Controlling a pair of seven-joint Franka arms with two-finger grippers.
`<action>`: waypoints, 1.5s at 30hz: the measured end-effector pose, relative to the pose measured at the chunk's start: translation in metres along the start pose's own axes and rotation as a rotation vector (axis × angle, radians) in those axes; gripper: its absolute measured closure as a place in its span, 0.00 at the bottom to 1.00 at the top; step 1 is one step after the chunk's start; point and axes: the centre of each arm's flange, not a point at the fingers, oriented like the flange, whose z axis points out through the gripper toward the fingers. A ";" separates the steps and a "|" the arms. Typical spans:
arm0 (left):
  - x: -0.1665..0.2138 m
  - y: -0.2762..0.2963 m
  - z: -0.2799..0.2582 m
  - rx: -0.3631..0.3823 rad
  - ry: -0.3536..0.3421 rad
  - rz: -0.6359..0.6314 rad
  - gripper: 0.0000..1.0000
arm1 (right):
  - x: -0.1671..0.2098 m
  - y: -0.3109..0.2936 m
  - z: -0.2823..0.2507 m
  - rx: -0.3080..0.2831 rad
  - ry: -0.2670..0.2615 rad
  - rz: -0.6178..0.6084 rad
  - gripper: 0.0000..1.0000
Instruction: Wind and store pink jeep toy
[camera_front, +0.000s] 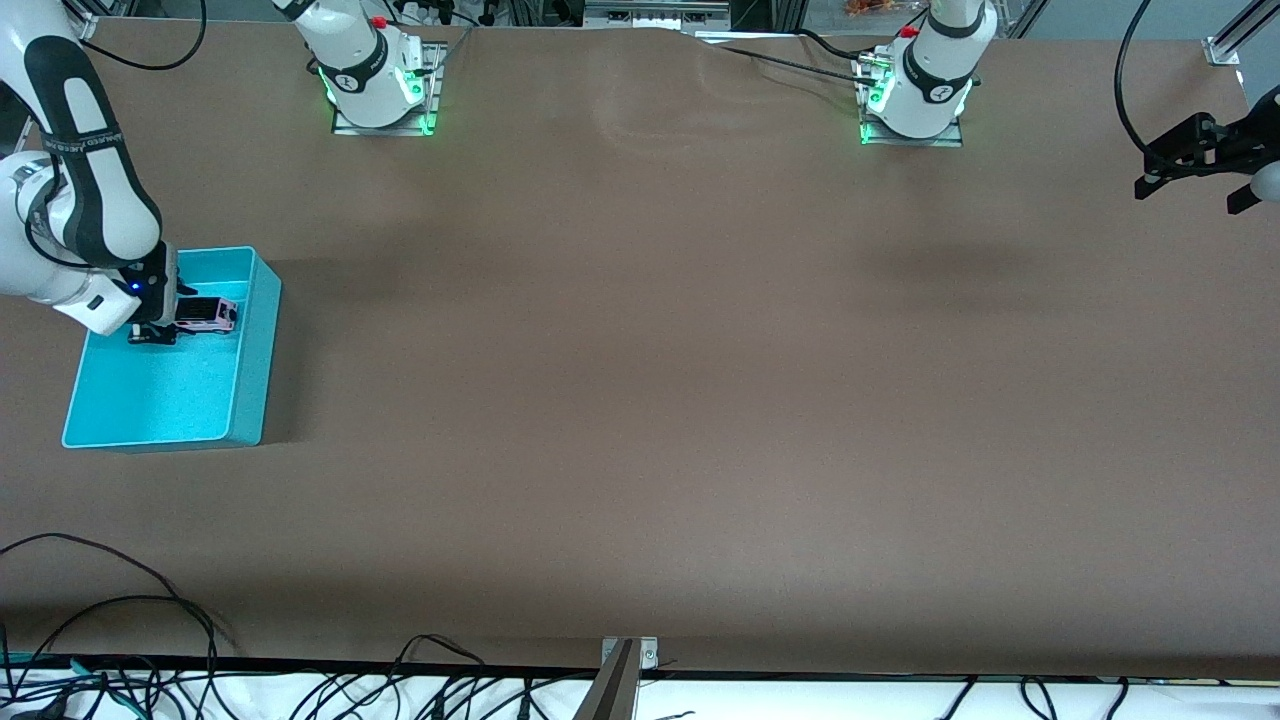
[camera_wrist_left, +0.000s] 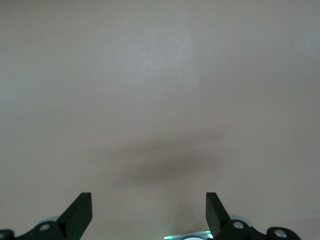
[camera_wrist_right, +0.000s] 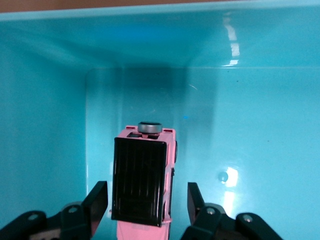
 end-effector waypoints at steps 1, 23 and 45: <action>0.000 0.000 0.000 0.000 0.000 0.000 0.00 | 0.000 0.000 -0.001 -0.002 -0.001 0.000 0.26; 0.000 0.000 0.000 0.000 0.000 0.000 0.00 | 0.074 0.003 -0.087 -0.098 0.003 0.236 0.23; 0.000 0.000 0.000 0.000 0.000 0.000 0.00 | 0.194 0.030 -0.189 -0.212 0.043 0.746 0.22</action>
